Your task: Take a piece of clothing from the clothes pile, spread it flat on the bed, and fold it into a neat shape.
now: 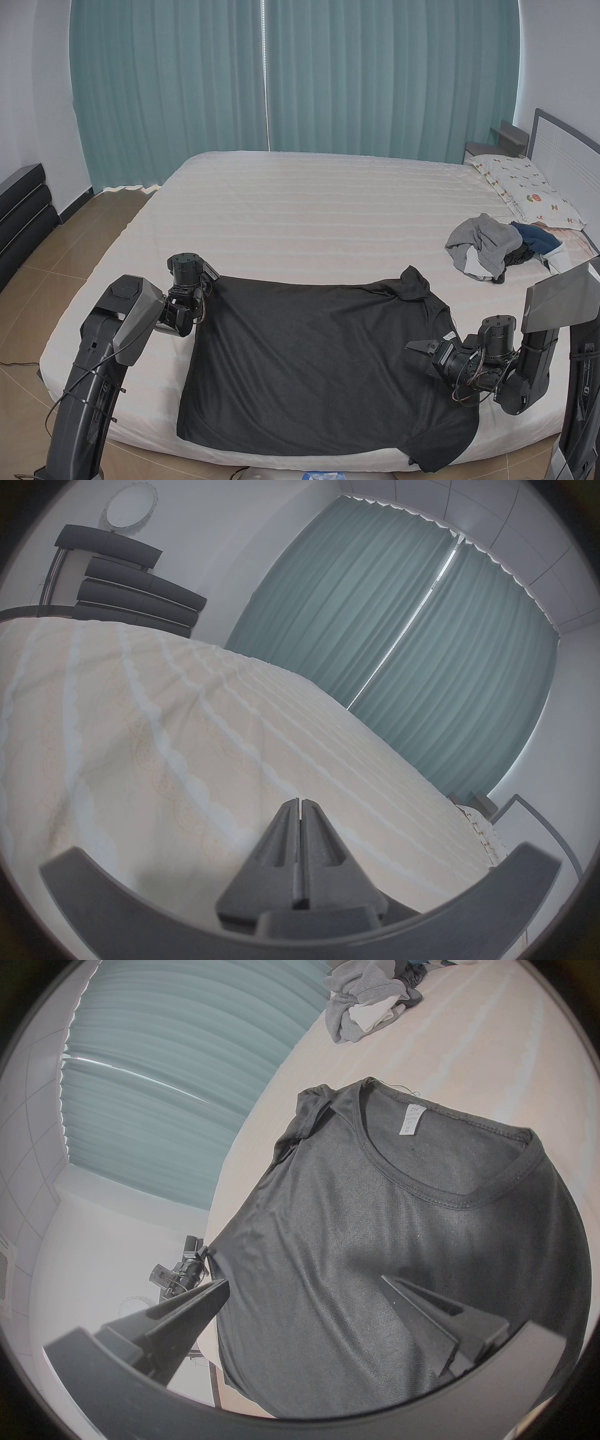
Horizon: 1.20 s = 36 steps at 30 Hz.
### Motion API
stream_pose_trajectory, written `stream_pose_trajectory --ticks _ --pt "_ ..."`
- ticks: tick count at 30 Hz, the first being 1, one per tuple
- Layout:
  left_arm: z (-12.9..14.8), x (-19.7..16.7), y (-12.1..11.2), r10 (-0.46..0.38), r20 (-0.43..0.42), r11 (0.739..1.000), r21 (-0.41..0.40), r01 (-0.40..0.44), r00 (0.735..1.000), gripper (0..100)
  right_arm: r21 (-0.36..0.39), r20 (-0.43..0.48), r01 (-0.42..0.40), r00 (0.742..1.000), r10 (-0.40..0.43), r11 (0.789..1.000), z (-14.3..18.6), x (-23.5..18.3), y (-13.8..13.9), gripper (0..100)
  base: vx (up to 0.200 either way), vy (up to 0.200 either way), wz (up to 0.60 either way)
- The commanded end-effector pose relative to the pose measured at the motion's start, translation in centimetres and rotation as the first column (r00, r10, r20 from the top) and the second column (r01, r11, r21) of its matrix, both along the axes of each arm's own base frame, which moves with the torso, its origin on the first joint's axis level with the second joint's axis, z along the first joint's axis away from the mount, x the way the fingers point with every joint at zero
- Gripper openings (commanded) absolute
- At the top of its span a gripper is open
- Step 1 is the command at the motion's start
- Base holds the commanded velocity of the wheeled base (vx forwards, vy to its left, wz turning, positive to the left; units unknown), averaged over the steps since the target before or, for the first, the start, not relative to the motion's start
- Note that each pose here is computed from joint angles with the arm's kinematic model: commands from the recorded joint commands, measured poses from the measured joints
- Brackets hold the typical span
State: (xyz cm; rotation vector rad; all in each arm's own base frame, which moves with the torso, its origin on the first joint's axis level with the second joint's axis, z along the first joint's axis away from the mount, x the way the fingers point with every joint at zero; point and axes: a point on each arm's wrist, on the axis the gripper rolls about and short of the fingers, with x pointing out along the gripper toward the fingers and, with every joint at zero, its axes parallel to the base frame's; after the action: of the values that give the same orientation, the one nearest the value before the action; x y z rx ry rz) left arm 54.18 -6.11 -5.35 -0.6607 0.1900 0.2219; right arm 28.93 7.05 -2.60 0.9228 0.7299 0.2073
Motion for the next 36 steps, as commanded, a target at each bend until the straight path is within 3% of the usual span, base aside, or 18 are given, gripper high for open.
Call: stream_pose_trajectory --ticks 1,9,12,15,21,25,29,36 --pt "0.1 0.0 -0.1 -0.001 -0.003 1.0 -0.001 0.001 1.0 100 0.001 0.002 -0.001 1.0 0.001 1.0 0.0 0.0 0.0 100 0.0 0.0 0.0" --pt "-0.5 -1.0 -0.1 0.047 -0.029 0.999 0.01 -0.046 0.998 100 -0.007 0.032 0.011 0.999 -0.01 1.0 0.5 0.3 0.4 100 0.0 0.0 0.0" --pt "0.9 -2.0 0.4 0.059 -0.012 0.998 -0.018 -0.059 0.998 100 -0.016 0.073 0.029 0.997 -0.027 0.999 1.3 1.1 0.9 100 0.0 0.0 0.0" --pt "3.4 -3.9 1.0 0.075 0.035 0.992 -0.103 -0.071 0.997 100 -0.045 0.102 0.062 0.993 -0.057 0.997 2.0 2.6 2.5 100 0.0 0.0 0.0" --pt "5.2 -7.7 2.1 -0.089 -0.009 0.969 -0.232 0.084 0.996 100 -0.109 0.15 0.179 0.975 -0.162 0.978 5.8 7.5 4.5 100 0.0 0.0 0.0" --pt "4.6 -8.6 2.1 -0.176 -0.047 0.945 -0.289 0.155 0.983 100 -0.169 0.155 0.166 0.978 -0.14 0.972 7.7 9.7 5.2 100 0.0 0.0 0.0" --pt "4.3 -8.9 2.2 -0.193 -0.061 0.94 -0.296 0.167 0.979 100 -0.214 0.188 0.148 0.976 -0.108 0.966 8.8 11.2 5.5 100 0.0 0.0 0.0" --pt "3.5 -9.2 1.6 -0.225 -0.084 0.936 -0.296 0.191 0.971 100 -0.277 0.115 0.158 0.985 -0.131 0.948 5.6 14.7 4.5 100 0.0 0.0 0.0"
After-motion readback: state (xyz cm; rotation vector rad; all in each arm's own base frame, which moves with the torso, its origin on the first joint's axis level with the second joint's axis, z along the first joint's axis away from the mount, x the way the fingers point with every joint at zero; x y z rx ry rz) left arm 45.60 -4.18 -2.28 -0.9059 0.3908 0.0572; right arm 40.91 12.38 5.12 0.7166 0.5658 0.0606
